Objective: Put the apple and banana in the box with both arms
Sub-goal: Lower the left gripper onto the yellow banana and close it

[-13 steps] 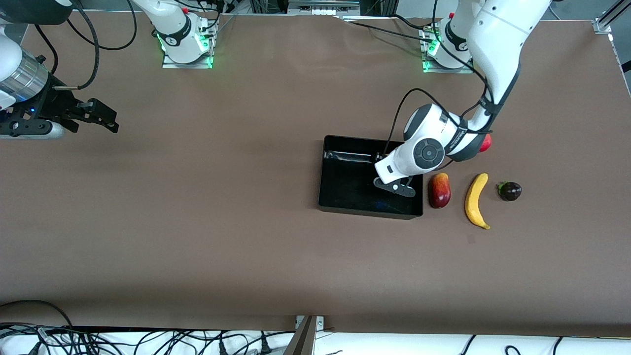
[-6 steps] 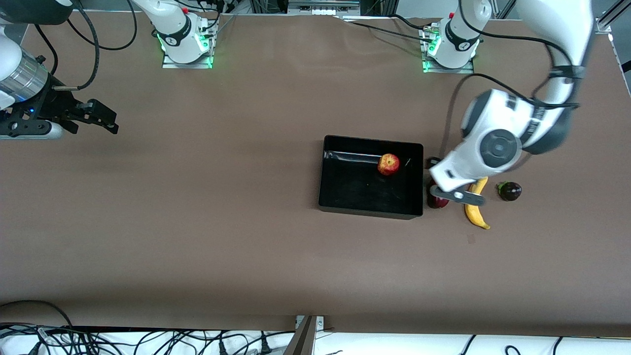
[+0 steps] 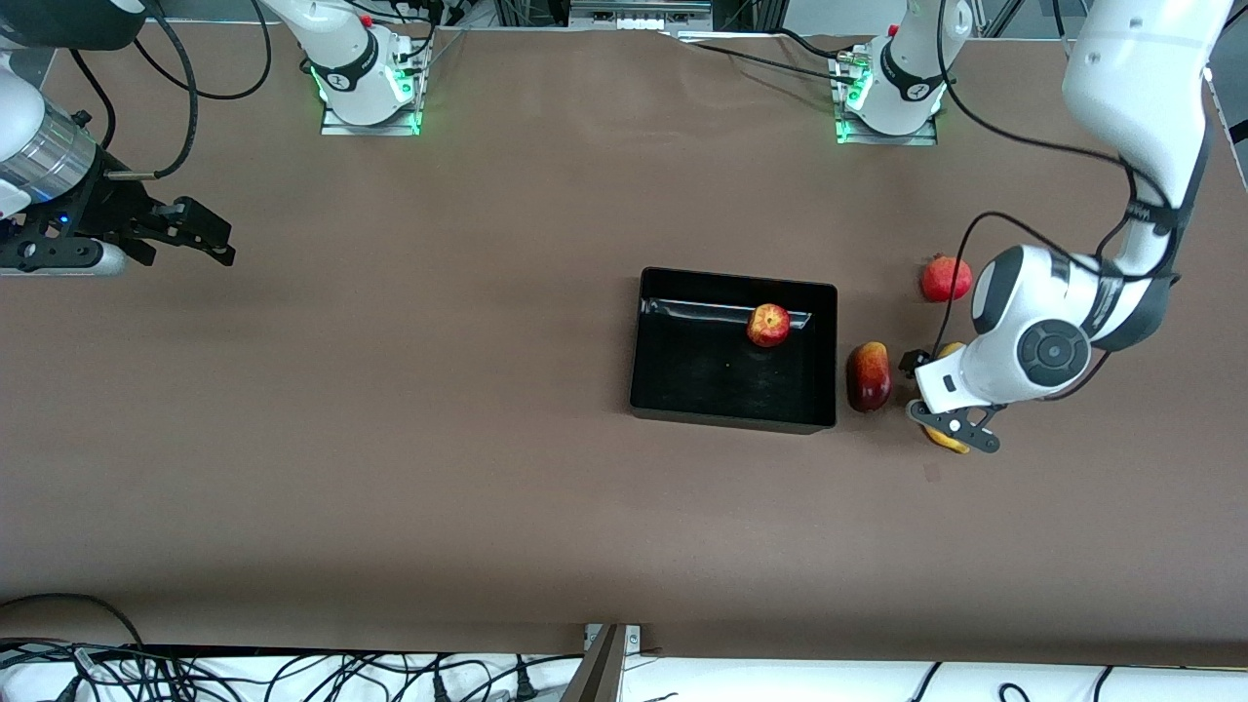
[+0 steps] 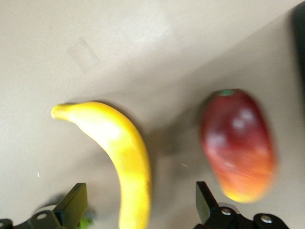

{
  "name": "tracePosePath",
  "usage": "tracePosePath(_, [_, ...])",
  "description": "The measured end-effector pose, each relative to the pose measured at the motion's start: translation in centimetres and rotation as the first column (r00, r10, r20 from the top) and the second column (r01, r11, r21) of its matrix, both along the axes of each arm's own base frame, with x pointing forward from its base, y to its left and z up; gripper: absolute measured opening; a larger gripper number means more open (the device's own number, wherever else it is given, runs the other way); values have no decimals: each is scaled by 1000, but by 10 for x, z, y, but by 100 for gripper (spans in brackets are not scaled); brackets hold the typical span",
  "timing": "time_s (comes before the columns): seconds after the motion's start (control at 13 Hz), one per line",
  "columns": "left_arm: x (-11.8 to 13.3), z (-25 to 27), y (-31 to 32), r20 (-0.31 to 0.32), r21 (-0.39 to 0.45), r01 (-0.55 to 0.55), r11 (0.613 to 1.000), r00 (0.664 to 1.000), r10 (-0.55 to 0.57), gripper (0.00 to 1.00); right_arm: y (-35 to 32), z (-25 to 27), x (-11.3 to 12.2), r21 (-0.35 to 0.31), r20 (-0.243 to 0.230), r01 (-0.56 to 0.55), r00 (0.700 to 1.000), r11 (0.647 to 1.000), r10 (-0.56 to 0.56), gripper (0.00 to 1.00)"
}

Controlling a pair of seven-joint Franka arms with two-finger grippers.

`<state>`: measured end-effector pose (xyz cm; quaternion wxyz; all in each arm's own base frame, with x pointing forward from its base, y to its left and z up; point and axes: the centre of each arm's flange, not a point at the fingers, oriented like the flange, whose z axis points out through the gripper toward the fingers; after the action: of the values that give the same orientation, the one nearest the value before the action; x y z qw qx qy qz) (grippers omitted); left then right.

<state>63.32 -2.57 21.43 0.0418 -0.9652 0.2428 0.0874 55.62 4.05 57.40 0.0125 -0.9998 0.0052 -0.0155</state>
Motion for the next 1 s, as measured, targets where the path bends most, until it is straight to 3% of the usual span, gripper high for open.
tracePosePath(0.15, [-5,-32,20,20,-20,3,1000,1000,-3,100,0,0,0,0,1,0,1000,1000,0,100])
tracePosePath(0.62, [-16,-43,19,15,-35,11,999,1000,-10,38,0,0,0,0,1,0,1000,1000,0,100])
tracePosePath(0.69, [-16,-42,18,12,-34,12,999,1000,-11,33,0,0,0,0,1,0,1000,1000,0,100])
tracePosePath(1.0, [-6,11,-12,-10,-20,47,999,999,-47,33,0,0,0,0,1,0,1000,1000,0,100])
